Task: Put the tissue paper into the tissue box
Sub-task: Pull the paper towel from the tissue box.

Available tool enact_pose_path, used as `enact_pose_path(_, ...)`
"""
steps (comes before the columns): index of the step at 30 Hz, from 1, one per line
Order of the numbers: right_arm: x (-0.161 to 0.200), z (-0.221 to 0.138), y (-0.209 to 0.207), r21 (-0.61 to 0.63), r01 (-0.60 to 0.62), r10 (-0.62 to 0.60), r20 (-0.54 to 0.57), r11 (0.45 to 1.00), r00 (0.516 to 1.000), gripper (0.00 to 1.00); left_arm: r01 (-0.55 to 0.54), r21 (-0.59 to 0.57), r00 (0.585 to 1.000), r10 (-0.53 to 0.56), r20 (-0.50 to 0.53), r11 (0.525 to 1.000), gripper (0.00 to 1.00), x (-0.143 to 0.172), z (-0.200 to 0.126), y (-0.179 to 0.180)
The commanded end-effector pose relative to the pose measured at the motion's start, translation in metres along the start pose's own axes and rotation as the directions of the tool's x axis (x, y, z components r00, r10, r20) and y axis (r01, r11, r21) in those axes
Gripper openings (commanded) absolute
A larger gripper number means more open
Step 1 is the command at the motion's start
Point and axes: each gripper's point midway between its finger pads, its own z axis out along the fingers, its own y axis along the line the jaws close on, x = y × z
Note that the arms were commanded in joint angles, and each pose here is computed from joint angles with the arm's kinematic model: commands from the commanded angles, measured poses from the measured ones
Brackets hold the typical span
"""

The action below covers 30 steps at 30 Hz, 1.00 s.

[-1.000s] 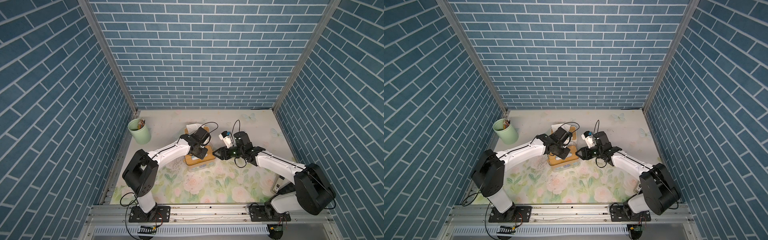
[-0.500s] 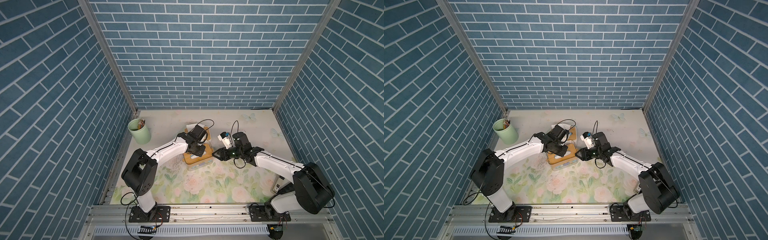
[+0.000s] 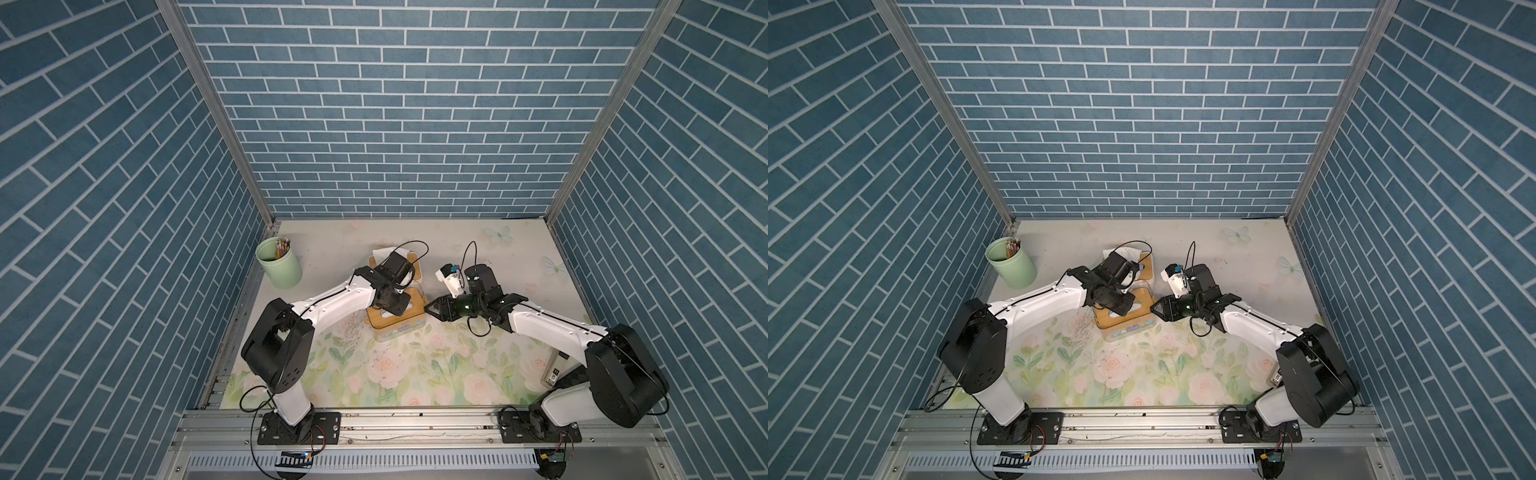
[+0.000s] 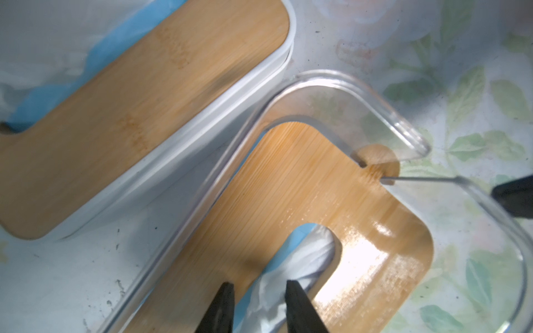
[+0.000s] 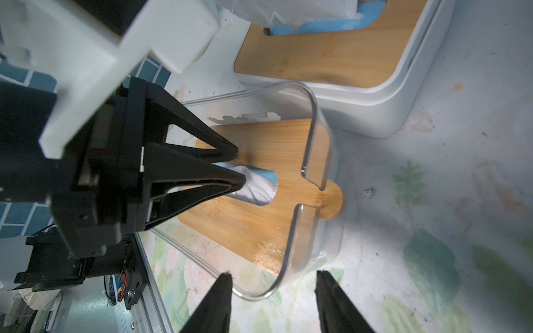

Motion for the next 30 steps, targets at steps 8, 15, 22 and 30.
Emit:
enact_pose_path(8, -0.004, 0.011, -0.005, 0.032, -0.043, 0.043, -0.004, 0.999, 0.999, 0.50, -0.021, -0.005, 0.999, 0.021, -0.033, 1.000, 0.06, 0.009, 0.007, 0.000)
enact_pose_path(15, 0.000, 0.011, -0.017, 0.091, -0.060, 0.060, -0.005, 0.994, 0.998, 0.49, -0.005, -0.027, 1.000, 0.005, 0.000, 1.000, 0.00, -0.003, 0.000, 0.003)
enact_pose_path(22, 0.009, 0.009, -0.029, 0.154, -0.064, 0.068, -0.023, 0.986, 0.997, 0.46, 0.053, -0.051, 0.997, -0.050, 0.060, 0.997, 0.00, -0.018, -0.009, 0.015)
enact_pose_path(30, 0.013, 0.008, -0.032, 0.169, -0.066, 0.072, -0.028, 0.983, 0.997, 0.42, 0.101, -0.102, 0.990, -0.090, 0.106, 0.990, 0.00, -0.025, -0.016, 0.034)
